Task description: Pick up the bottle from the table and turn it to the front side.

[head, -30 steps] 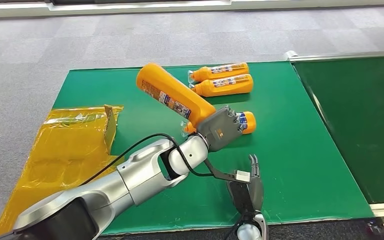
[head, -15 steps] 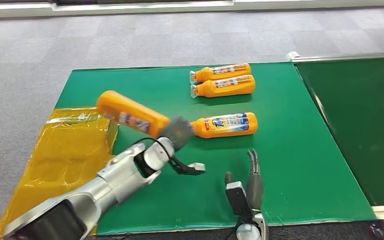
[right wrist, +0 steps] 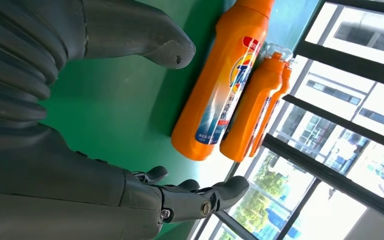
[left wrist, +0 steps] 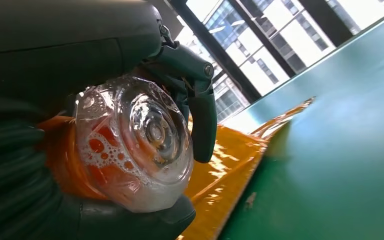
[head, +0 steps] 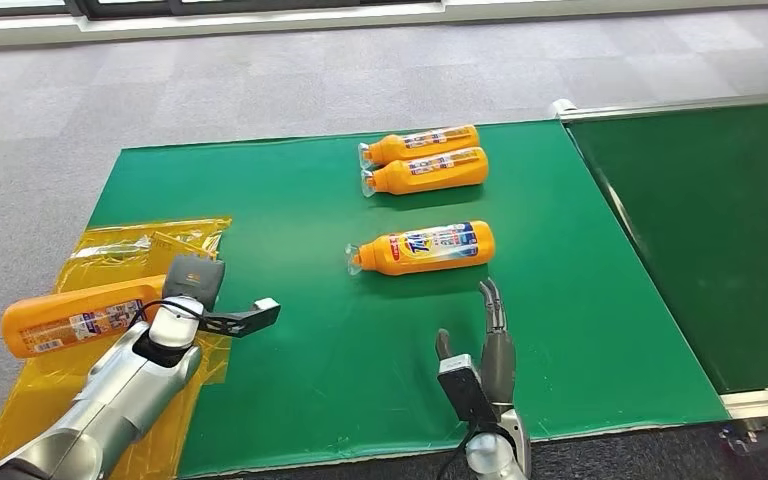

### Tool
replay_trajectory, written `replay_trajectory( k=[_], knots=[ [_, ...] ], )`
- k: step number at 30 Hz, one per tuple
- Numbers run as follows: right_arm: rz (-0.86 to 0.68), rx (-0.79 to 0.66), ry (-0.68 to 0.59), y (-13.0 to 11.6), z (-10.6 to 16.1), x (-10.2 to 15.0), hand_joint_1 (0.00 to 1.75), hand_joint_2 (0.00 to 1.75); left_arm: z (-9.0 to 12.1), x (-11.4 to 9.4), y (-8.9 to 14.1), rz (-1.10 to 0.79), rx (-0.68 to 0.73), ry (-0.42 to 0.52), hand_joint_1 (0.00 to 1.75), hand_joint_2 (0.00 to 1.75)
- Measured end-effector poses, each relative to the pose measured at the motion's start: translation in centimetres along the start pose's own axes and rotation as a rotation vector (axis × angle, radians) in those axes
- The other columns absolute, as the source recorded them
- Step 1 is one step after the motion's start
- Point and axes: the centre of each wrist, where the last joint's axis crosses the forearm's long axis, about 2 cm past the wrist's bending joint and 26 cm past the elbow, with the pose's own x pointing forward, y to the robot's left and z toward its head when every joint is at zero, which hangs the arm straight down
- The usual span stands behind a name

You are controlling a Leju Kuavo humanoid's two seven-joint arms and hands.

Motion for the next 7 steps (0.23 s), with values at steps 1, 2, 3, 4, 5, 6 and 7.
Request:
replay_trajectory(
  k=[1,2,3,4,5,6,7],
  knots=[
    [0.002,0.000,-0.001,-0.1,0.0,0.0,0.00,1.75,0.0,-0.6,-0.3,0.021,0.000,0.021,1.75,1.75],
    [0.004,-0.001,-0.001,-0.2,0.0,0.0,0.00,1.75,0.0,-1.2,-0.6,0.044,0.000,0.041,1.75,1.75],
    [0.005,-0.004,-0.001,-0.3,-0.1,0.0,0.00,1.75,0.0,-1.8,-0.8,0.067,0.001,0.058,1.75,1.75],
    [0.006,-0.006,0.000,-0.3,-0.1,0.0,0.00,1.75,0.0,-2.4,-0.9,0.088,0.002,0.075,1.75,1.75],
    [0.006,-0.009,0.001,-0.4,-0.1,0.0,0.00,1.75,0.0,-2.9,-1.1,0.106,0.002,0.090,1.75,1.75],
    [0.007,-0.012,0.001,-0.5,-0.2,0.0,0.00,1.75,0.0,-3.4,-1.2,0.121,0.003,0.104,1.75,1.75],
    [0.007,-0.013,0.001,-0.5,-0.2,0.0,0.00,1.75,-0.1,-3.6,-1.2,0.128,0.003,0.111,1.75,1.75]
  ],
)
